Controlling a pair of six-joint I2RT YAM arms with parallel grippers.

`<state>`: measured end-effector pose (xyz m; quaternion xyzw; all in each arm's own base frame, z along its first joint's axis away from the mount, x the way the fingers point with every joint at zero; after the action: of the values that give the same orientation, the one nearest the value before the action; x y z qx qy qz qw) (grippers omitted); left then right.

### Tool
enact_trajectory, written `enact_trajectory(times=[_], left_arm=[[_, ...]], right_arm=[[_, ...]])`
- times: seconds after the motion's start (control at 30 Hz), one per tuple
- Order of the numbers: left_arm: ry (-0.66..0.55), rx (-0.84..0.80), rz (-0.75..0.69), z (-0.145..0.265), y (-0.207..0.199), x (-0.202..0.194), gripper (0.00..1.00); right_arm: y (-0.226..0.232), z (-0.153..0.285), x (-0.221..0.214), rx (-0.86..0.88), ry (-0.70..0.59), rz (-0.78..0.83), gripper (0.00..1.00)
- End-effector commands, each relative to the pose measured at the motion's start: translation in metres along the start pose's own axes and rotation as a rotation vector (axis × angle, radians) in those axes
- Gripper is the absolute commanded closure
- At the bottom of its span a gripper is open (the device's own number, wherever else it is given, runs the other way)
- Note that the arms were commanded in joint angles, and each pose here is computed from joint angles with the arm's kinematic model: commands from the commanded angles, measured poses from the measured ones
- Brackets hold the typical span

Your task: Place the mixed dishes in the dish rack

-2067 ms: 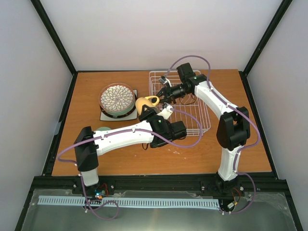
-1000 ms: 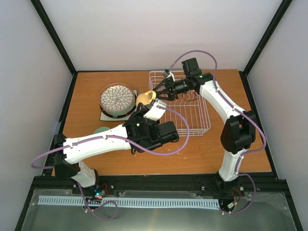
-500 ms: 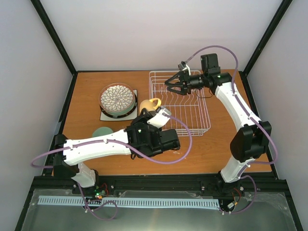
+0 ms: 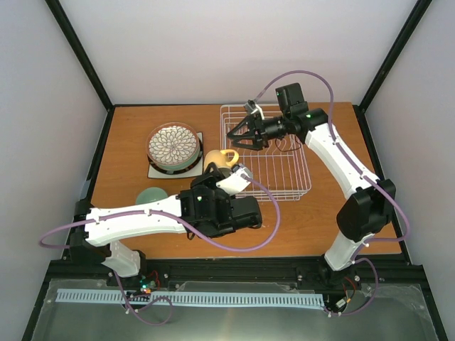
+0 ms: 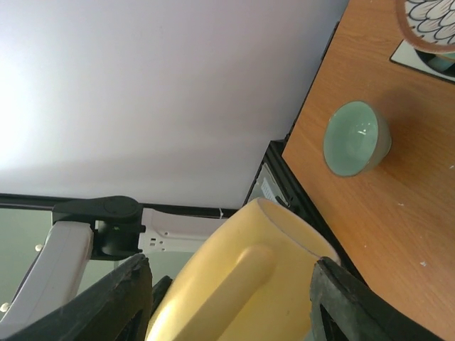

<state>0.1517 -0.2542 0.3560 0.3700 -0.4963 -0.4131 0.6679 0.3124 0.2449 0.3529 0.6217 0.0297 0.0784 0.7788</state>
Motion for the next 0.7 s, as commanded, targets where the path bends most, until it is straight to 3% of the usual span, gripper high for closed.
enact_trajectory(times=[0.0, 0.13, 0.37, 0.47, 0.6, 0.67], left_arm=[[-0.028, 0.059, 0.016, 0.007, 0.017, 0.006, 0.99], [-0.027, 0.058, 0.015, 0.006, 0.015, 0.006, 0.99], [-0.021, 0.070, -0.009, 0.005, 0.010, 0.001, 0.99], [-0.020, 0.084, -0.018, 0.005, 0.011, -0.003, 0.99], [-0.018, 0.100, -0.035, 0.004, 0.009, -0.004, 0.99], [-0.017, 0.108, -0.040, 0.003, 0.007, -0.004, 0.99]], right_arm=[[0.009, -0.006, -0.006, -0.021, 0.017, 0.014, 0.40], [0.009, -0.015, -0.013, -0.035, 0.041, 0.006, 0.41], [0.003, -0.028, -0.030, -0.050, 0.080, -0.013, 0.55], [0.005, -0.031, -0.037, -0.061, 0.089, -0.011, 0.67], [0.007, -0.033, -0.041, -0.070, 0.102, -0.011, 0.96], [0.010, -0.032, -0.042, -0.071, 0.102, -0.005, 0.97]])
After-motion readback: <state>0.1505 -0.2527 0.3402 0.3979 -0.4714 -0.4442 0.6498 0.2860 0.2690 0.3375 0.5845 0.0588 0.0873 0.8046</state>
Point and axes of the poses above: each gripper's point midway between its finger pads, its own z axis back along the fingers, its own y axis along the line the jaws close on, x = y × z, the point moved 6 cm from there along z, back along the fingers, and after that the axes turned 12 degrees about -z, right-handed, at the moved point
